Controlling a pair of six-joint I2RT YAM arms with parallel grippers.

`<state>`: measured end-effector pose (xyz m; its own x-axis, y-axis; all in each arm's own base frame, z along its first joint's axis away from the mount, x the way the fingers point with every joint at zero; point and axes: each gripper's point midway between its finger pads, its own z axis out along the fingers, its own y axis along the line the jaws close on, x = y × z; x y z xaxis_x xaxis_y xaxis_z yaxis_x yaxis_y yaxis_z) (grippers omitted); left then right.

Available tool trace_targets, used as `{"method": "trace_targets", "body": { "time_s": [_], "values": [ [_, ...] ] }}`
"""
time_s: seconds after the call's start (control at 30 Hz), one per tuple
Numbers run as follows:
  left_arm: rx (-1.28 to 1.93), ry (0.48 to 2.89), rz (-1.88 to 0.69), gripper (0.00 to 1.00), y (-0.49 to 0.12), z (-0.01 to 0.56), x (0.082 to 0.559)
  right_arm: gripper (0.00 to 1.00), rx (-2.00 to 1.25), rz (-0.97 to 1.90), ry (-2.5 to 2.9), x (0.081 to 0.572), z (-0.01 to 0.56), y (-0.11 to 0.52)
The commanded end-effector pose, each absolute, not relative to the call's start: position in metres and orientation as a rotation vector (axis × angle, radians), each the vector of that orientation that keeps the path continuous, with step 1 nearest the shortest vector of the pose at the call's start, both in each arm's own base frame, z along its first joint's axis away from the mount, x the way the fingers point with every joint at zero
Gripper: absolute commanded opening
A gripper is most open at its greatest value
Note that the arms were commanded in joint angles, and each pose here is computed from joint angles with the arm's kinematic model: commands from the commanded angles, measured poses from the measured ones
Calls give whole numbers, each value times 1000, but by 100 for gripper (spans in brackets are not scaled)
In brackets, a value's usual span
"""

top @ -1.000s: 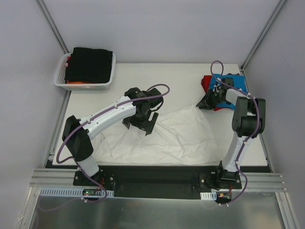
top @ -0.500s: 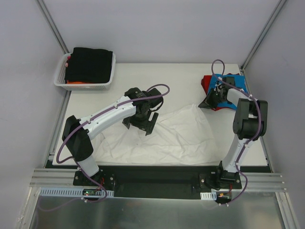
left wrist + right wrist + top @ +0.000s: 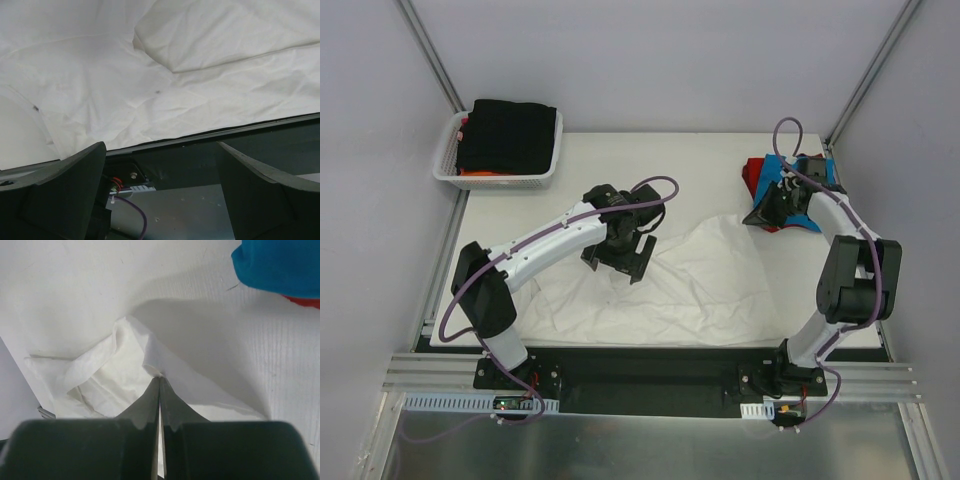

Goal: Fold and stack the t-shirts

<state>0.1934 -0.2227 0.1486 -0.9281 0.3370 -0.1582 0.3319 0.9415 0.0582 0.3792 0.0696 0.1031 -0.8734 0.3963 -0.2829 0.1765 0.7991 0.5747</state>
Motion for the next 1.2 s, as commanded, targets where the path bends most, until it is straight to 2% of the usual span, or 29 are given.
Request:
{"method": "trace_targets", "body": {
  "time_s": [0.0,0.63,1.17],
  "values": [
    [511,2916,8,90,-231,155,193,1,416,756,2598,351,120,69],
    [557,2889,-30,90,-255,145,202,1,387,688,2624,226,162,72],
    [600,2875,-45,90,-259,147,200,1,514,719,2659,146,135,82]
  ]
}}
